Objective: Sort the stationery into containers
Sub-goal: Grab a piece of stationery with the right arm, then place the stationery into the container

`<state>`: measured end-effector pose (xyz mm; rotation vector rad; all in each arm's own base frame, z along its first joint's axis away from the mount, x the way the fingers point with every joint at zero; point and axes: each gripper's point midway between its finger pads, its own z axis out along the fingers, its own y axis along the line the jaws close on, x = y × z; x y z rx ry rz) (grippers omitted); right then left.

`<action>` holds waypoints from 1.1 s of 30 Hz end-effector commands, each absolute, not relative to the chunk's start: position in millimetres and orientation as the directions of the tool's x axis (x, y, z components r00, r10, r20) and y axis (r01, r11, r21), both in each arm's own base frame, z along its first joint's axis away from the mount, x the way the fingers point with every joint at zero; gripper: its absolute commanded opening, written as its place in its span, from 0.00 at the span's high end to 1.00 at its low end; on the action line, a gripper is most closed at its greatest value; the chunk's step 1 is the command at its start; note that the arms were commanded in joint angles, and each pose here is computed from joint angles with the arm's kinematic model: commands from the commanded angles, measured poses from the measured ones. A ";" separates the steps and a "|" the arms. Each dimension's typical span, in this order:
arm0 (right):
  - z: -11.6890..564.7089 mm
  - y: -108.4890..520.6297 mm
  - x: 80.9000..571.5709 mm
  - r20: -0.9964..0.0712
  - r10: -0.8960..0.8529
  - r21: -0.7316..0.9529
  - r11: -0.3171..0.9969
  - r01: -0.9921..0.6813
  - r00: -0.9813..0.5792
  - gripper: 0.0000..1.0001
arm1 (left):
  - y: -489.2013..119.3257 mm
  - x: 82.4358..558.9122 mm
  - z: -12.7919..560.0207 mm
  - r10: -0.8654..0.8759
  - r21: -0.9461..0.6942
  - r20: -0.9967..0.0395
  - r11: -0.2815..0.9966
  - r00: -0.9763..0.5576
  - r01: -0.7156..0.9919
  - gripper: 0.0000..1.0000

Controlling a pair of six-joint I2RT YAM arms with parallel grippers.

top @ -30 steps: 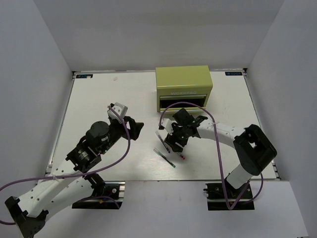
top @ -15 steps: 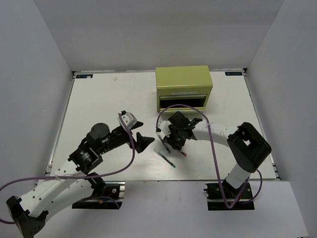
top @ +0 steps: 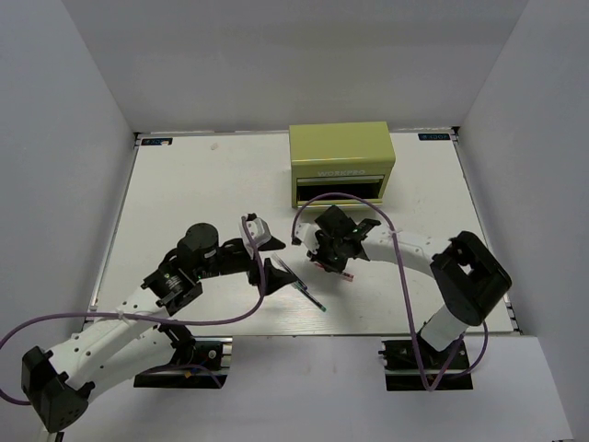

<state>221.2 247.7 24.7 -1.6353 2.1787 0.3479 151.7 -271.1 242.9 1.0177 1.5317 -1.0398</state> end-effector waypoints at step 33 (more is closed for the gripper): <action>157.9 246.5 412.6 -0.179 -0.933 -0.837 -0.023 -0.547 0.313 1.00 | -262.3 205.0 188.4 0.208 -0.184 -0.912 0.561 -0.353 0.807 0.00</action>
